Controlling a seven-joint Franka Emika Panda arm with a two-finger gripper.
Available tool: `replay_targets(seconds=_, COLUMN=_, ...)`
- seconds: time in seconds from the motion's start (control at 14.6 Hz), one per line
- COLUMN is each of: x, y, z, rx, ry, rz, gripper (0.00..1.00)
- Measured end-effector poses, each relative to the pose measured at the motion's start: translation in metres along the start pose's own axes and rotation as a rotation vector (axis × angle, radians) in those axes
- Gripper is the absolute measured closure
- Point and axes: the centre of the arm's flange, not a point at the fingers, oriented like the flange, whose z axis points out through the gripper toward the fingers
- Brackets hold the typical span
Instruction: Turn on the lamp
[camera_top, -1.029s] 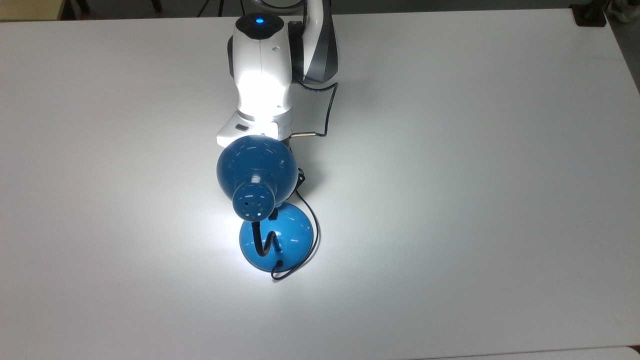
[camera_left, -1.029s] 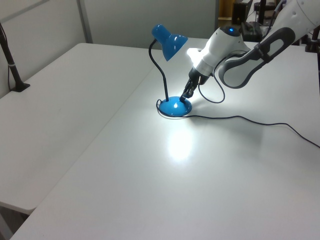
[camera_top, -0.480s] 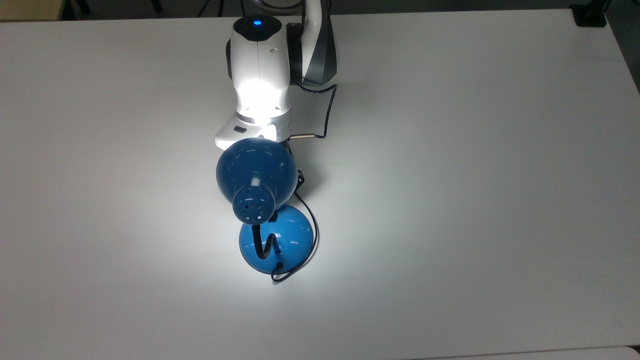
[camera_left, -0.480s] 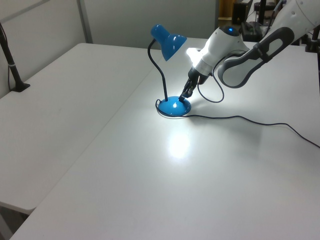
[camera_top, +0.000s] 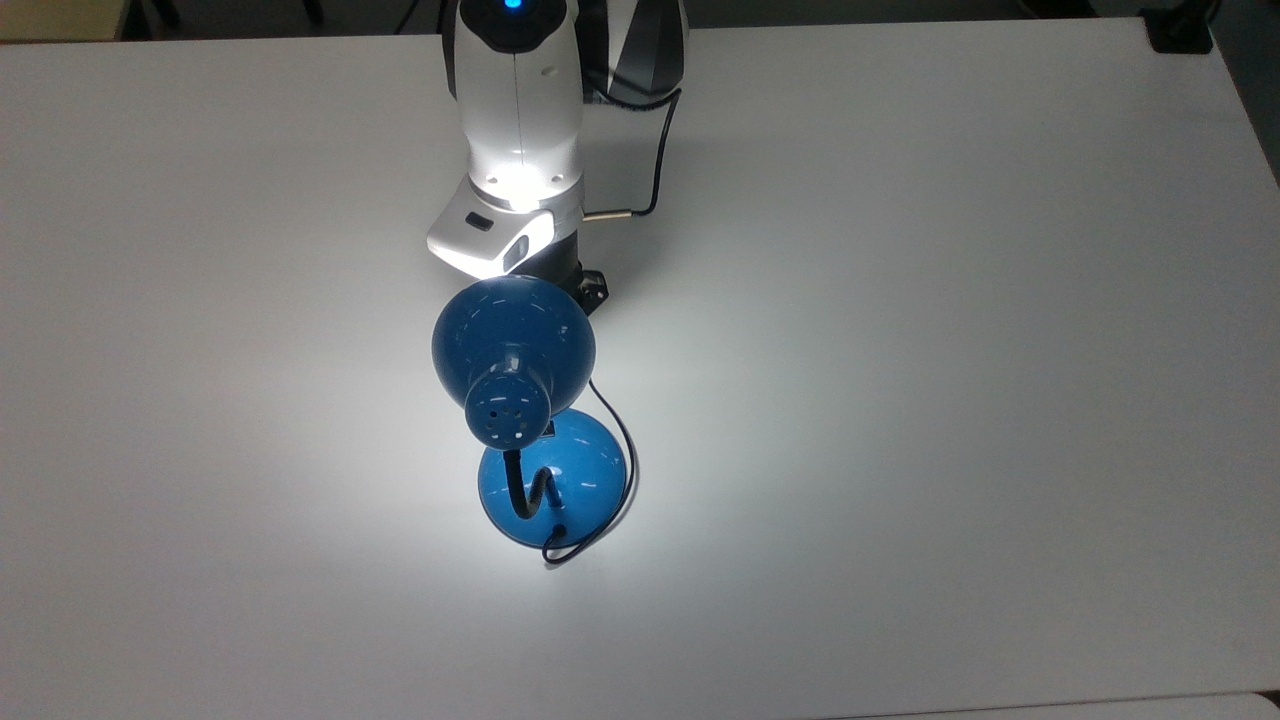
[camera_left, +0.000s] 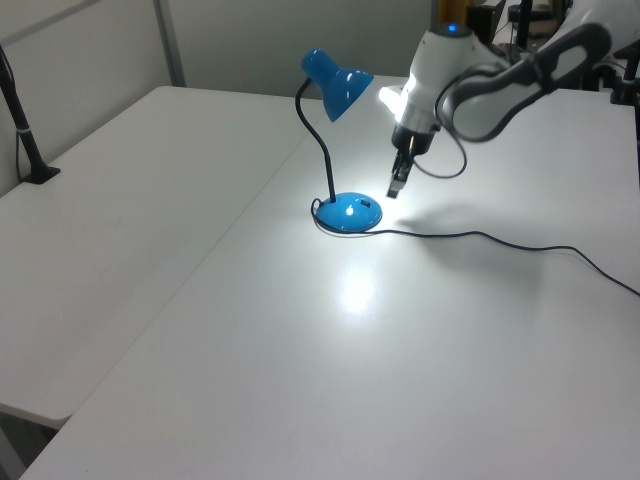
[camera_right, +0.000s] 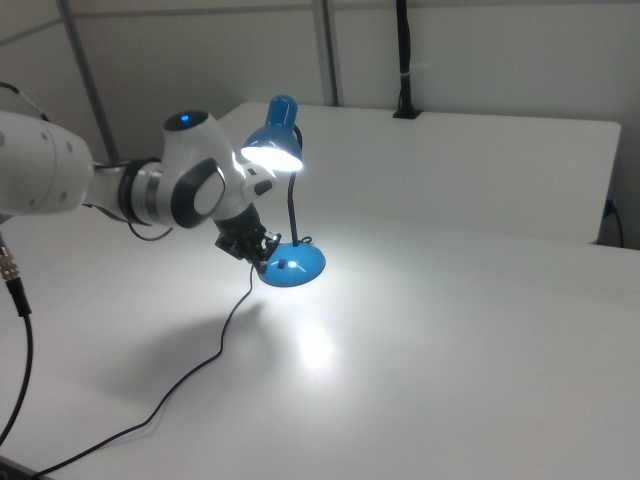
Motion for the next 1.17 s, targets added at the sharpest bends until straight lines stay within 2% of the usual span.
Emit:
replay_targets(seconds=0.21, x=-0.015, y=-0.003, z=-0.036, rx=0.013, ry=-0.141, rz=-0.002, gripper=0.99)
replay_targets(seconds=0.41, x=-0.027, y=-0.006, z=-0.073, rx=0.017, ry=-0.214, rz=-0.003, gripper=0.99)
replay_targets(seconds=0.89, x=-0.035, y=-0.010, z=-0.181, rx=0.013, ry=-0.278, rz=-0.003, gripper=0.97)
replay_targets(seconds=1.17, x=-0.028, y=-0.006, z=-0.214, rx=0.008, ry=-0.273, rz=0.013, gripper=0.92)
